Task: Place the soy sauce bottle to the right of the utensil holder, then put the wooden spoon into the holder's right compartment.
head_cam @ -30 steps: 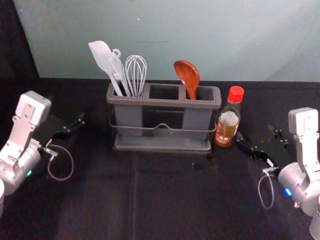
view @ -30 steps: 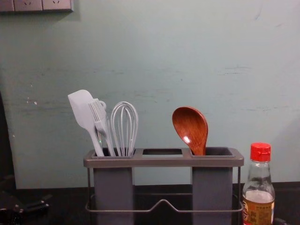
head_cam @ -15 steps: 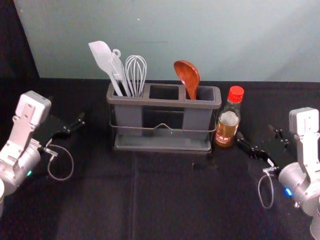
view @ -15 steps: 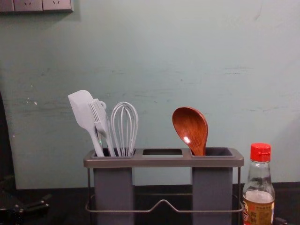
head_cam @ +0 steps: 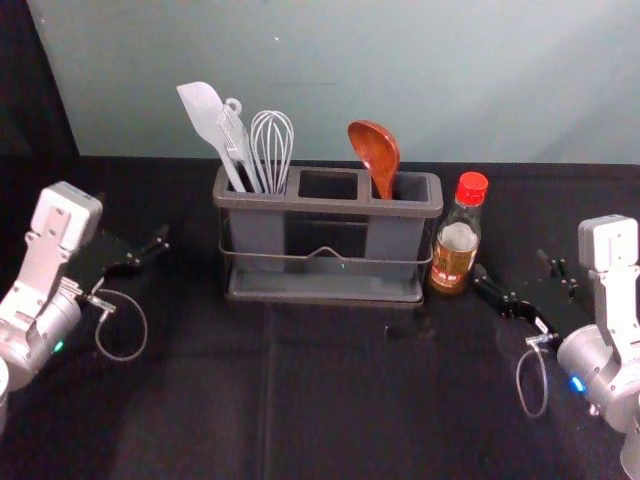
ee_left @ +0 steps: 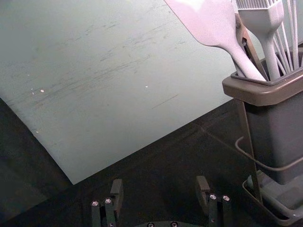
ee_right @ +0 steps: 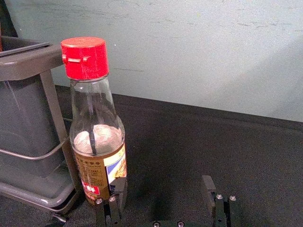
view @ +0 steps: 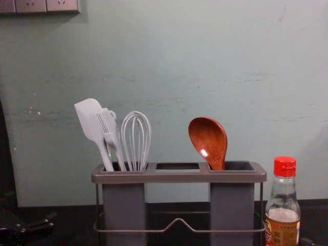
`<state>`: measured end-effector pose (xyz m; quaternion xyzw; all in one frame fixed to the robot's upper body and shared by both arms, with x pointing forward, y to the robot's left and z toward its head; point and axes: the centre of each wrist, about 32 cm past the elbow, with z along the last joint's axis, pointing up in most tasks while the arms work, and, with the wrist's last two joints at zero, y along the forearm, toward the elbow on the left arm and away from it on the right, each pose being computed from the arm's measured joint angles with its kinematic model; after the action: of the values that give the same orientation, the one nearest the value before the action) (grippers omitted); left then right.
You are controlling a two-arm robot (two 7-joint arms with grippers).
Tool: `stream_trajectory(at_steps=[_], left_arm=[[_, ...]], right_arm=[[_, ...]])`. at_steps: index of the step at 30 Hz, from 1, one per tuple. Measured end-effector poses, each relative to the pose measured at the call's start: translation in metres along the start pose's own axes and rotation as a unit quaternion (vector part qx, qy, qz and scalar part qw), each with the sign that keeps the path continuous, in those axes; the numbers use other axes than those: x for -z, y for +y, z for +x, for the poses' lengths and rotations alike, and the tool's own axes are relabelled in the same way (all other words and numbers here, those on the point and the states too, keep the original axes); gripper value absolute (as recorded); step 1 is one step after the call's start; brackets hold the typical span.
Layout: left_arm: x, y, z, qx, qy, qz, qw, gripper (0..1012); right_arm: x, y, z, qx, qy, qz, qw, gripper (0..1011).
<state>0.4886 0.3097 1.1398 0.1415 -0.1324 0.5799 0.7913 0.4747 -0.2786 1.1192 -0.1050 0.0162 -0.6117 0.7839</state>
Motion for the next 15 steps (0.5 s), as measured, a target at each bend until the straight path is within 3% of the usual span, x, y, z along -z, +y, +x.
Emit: stream_trajectory(at_steps=[15], left_arm=[[0.0, 0.0, 0.0, 0.0, 0.0, 0.0, 1.0, 1005]], right_arm=[[0.0, 0.0, 0.0, 0.0, 0.0, 0.0, 1.0, 1002]])
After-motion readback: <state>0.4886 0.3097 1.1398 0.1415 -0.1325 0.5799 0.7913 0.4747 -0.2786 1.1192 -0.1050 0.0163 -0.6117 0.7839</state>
